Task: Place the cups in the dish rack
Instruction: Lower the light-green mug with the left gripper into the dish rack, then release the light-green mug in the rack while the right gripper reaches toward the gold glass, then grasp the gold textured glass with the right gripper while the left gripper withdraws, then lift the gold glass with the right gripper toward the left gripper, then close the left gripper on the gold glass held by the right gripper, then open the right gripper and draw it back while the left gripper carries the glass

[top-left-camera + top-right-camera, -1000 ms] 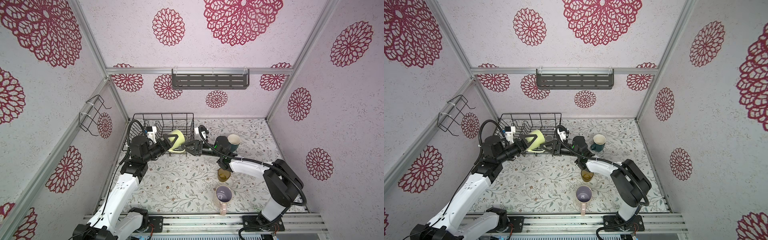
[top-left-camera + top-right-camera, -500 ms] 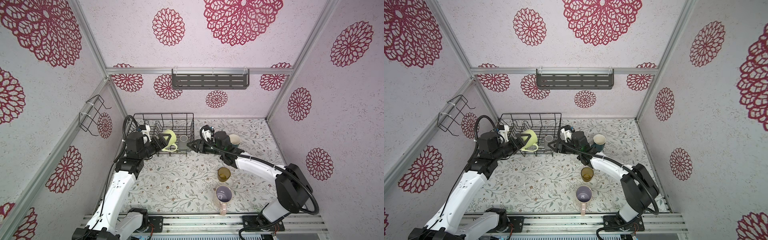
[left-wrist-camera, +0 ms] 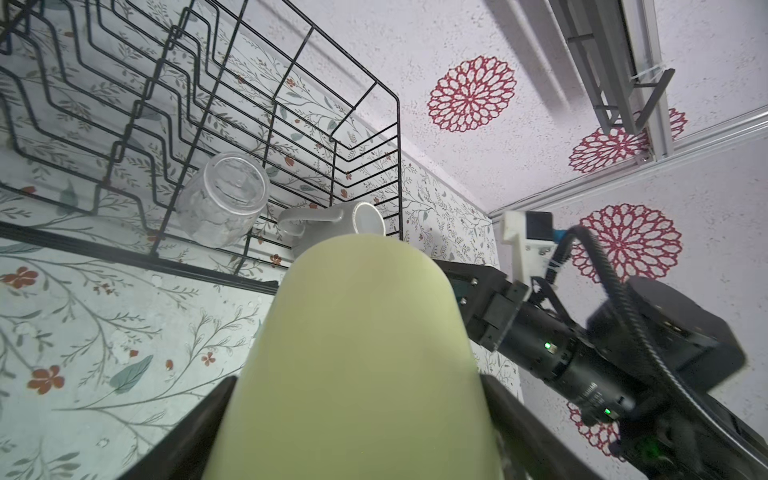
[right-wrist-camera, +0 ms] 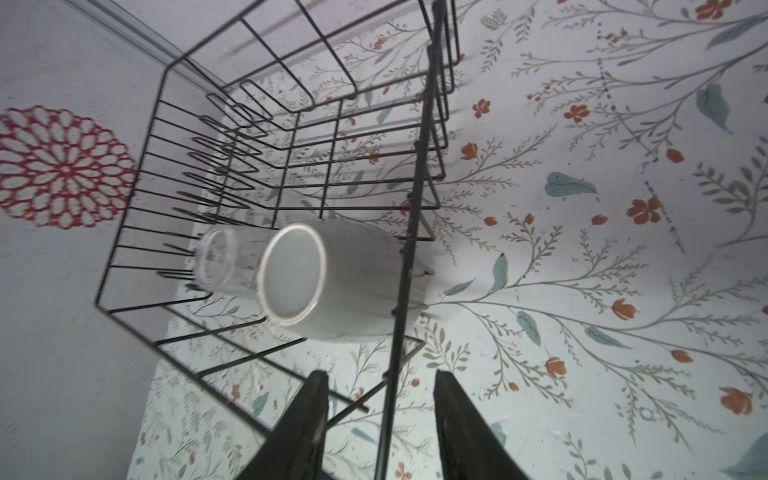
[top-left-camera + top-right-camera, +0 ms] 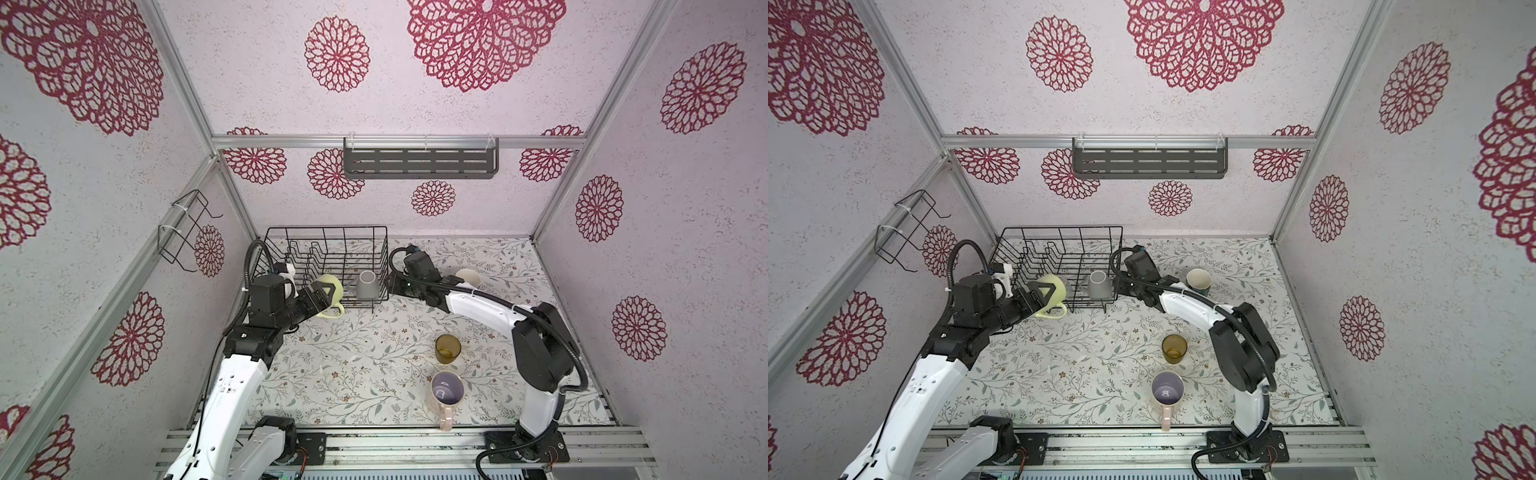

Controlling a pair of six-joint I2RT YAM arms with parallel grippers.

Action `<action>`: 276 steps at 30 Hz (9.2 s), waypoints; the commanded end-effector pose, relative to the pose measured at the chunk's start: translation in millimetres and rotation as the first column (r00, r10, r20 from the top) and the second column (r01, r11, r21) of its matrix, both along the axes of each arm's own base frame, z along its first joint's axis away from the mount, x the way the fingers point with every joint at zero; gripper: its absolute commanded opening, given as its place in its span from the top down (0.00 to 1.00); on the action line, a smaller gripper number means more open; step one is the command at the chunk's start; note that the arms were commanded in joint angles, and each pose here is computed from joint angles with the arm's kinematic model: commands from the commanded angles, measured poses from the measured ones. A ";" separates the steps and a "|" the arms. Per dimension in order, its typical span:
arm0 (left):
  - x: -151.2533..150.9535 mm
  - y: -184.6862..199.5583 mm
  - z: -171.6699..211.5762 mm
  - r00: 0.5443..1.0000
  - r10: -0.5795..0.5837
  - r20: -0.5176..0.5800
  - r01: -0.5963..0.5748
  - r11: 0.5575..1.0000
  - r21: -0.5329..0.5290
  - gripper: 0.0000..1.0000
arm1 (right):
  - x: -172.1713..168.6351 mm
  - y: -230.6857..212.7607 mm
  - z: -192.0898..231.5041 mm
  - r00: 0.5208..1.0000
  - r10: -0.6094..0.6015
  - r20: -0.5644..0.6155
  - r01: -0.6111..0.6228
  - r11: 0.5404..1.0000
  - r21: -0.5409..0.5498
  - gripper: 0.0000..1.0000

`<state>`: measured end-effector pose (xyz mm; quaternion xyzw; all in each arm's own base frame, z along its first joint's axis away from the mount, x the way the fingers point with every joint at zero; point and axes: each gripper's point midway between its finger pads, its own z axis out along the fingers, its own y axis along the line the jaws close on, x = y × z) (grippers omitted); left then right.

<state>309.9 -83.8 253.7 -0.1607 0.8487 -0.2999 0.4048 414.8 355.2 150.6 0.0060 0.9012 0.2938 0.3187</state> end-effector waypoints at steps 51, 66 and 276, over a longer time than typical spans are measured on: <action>211.7 -76.1 -12.0 0.968 -0.240 -0.073 0.241 0.807 0.538 0.46 | -64.6 -131.7 31.6 0.990 -0.097 0.103 0.121 0.958 -0.258 0.69; 239.5 -84.1 -106.9 0.941 -0.201 -0.272 0.328 0.743 0.584 0.44 | -80.7 -174.5 68.6 0.973 -0.095 0.211 0.150 0.952 -0.267 0.57; 7.2 -180.5 22.2 0.797 -0.603 -0.028 0.565 0.762 -0.315 0.35 | -144.2 -192.7 65.7 0.731 -0.004 0.682 0.121 0.985 -0.124 0.01</action>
